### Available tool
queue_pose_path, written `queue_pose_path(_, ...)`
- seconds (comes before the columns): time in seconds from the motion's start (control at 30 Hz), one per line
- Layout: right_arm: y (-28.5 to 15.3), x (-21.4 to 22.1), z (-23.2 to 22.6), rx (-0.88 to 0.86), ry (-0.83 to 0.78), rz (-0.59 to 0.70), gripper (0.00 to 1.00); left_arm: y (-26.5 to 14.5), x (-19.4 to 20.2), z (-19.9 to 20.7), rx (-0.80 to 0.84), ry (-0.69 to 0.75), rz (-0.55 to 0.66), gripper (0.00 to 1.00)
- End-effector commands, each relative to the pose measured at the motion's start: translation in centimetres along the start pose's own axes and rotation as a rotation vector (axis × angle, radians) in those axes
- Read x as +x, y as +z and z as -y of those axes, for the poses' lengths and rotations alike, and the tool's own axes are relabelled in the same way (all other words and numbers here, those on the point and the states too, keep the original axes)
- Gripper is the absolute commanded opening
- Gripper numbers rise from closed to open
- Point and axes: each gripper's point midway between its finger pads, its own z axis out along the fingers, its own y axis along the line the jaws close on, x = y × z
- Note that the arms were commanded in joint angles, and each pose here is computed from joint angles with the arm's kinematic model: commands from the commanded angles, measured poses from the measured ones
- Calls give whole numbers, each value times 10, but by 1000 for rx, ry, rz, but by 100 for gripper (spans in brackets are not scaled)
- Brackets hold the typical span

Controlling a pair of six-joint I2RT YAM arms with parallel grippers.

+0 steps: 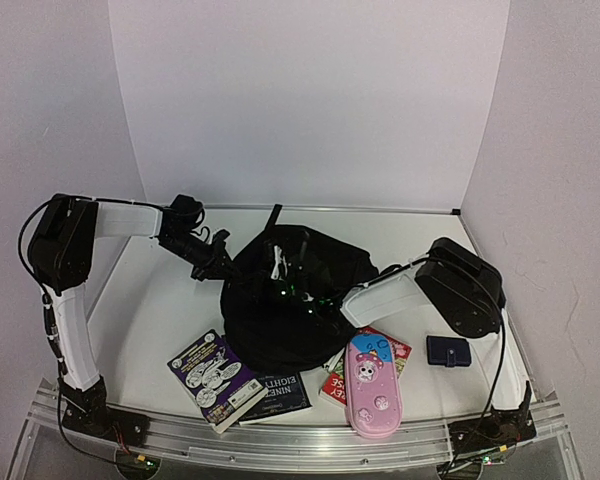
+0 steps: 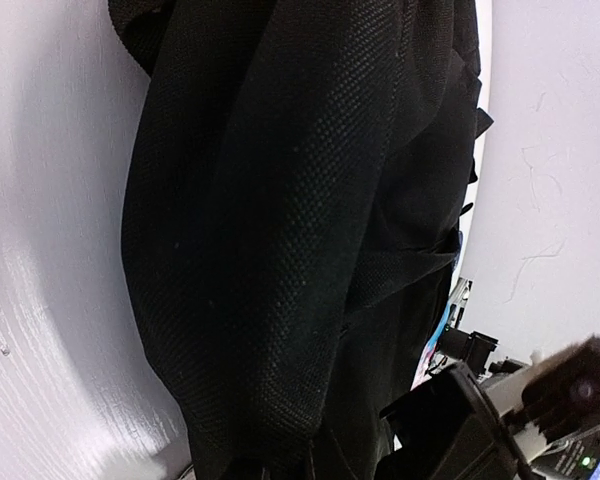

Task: Pack the student bag
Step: Unzip the student bag at the center of the board.

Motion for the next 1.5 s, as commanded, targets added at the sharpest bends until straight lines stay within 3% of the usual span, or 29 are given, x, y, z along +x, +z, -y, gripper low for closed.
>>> queue_pose_path(0.0, -13, -12, -65, -94, -109, 28, 0, -10, -9, 18, 32, 73, 26, 0)
queue_pose_path(0.23, -25, 22, -87, -106, -171, -27, 0, -17, -14, 11, 1, 72, 48, 0)
queue_pose_path(0.57, -71, 63, -74, 29, -195, -81, 0, -25, -24, -1, -25, 73, 76, 0)
queue_pose_path(0.97, -109, 76, -43, 187, -189, -112, 0, -31, -28, -1, -19, 94, 100, 1)
queue_pose_path(1.03, -103, 77, -45, 174, -187, -115, 0, -34, -29, 2, -22, 103, 108, 10)
queue_pose_path(1.17, -90, 74, -58, 134, -184, -99, 0, -45, -22, 8, -38, 87, 139, 50)
queue_pose_path(1.23, -86, 74, -62, 121, -182, -91, 0, -53, -15, 8, -59, 59, 165, 64)
queue_pose_path(1.47, -78, 75, -61, 109, -178, -79, 0, -70, 32, 11, -113, -44, 251, 80)
